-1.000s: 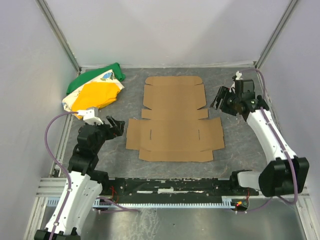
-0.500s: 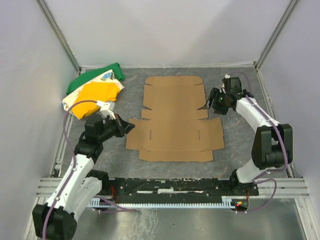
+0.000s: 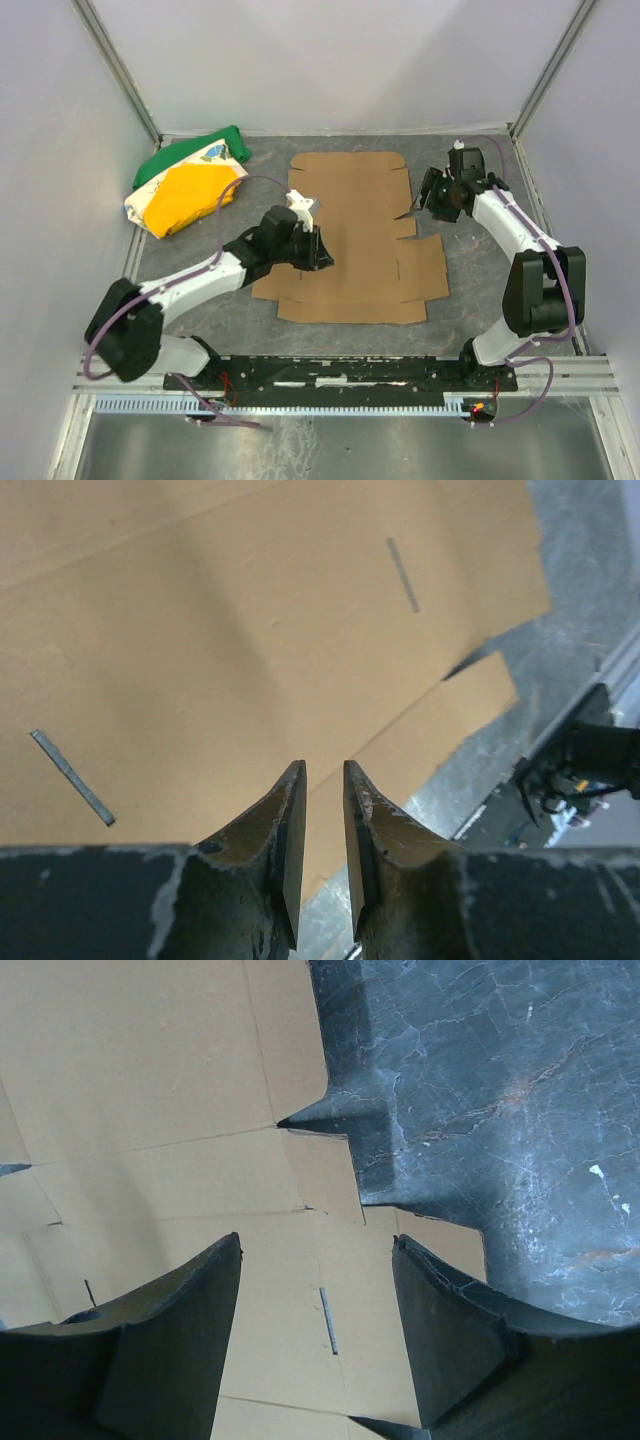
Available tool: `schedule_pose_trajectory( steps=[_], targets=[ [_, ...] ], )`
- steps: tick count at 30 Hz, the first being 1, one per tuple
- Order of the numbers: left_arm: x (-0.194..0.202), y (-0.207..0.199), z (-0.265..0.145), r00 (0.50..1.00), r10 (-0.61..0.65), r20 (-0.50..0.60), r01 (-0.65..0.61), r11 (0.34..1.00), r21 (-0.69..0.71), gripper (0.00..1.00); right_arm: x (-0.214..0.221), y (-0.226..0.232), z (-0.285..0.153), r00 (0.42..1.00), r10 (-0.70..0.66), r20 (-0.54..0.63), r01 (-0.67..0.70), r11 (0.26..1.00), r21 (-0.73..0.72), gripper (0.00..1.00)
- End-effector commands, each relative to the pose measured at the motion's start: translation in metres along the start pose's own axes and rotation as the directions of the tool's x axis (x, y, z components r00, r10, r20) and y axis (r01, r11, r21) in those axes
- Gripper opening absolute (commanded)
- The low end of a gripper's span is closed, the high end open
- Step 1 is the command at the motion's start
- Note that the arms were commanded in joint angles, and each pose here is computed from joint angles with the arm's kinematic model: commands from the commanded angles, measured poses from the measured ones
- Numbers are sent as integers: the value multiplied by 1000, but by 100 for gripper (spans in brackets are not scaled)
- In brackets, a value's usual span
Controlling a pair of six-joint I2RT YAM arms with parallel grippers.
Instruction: Fold the paper box
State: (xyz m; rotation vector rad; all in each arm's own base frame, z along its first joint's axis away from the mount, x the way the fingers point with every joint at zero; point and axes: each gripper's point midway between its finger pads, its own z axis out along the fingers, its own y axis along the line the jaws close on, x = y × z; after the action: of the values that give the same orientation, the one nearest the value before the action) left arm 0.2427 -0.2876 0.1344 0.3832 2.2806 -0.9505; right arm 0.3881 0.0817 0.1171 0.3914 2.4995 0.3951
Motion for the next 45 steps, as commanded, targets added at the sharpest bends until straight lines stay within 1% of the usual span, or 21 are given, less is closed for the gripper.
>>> schedule_pose_trajectory(
  steps=[1,5,9,11,15,17,22,26,30,33,36,42,45],
  targets=[
    [-12,3,24,1000,16,2,-16,1000,-27,29,-14,13,-13,998,-24,55,27,998,-50,70],
    [-9,8,38,1000,1,-24,-3,999,-54,29,3,4,-8,1000,-19,15,19,999,-28,69],
    [-4,20,48,999,-1,-48,-4,995,-101,29,9,0,-15,998,-17,63,19,1000,-22,70],
    [1,28,55,997,0,-75,-10,991,-136,29,7,0,-15,998,-27,61,28,999,-21,71],
    [11,40,70,993,-14,-118,-6,986,-165,29,7,4,2,999,-35,8,35,999,-29,72],
    [15,46,77,990,-28,-135,2,983,-185,29,6,8,10,1000,-24,9,25,998,-54,72],
    [17,49,91,987,-61,-149,31,980,-198,27,-5,13,25,999,-18,30,20,998,-65,72],
    [20,51,96,984,-70,-163,37,979,-198,26,-11,22,41,1000,-26,-1,26,995,-97,70],
    [26,55,100,981,-82,-179,43,977,-209,26,-12,29,55,999,-33,-9,31,991,-130,68],
    [32,59,105,975,-97,-198,52,973,-223,22,-8,28,61,999,-28,-33,24,992,-121,66],
    [37,62,109,972,-117,-205,69,971,-229,22,-6,27,64,999,-33,-29,30,993,-113,65],
    [44,67,116,965,-145,-217,90,966,-241,22,6,29,66,996,-60,-70,52,993,-109,63],
    [45,66,117,964,-153,-219,99,966,-239,22,13,20,67,994,-64,-85,58,996,-68,63]
  ],
)
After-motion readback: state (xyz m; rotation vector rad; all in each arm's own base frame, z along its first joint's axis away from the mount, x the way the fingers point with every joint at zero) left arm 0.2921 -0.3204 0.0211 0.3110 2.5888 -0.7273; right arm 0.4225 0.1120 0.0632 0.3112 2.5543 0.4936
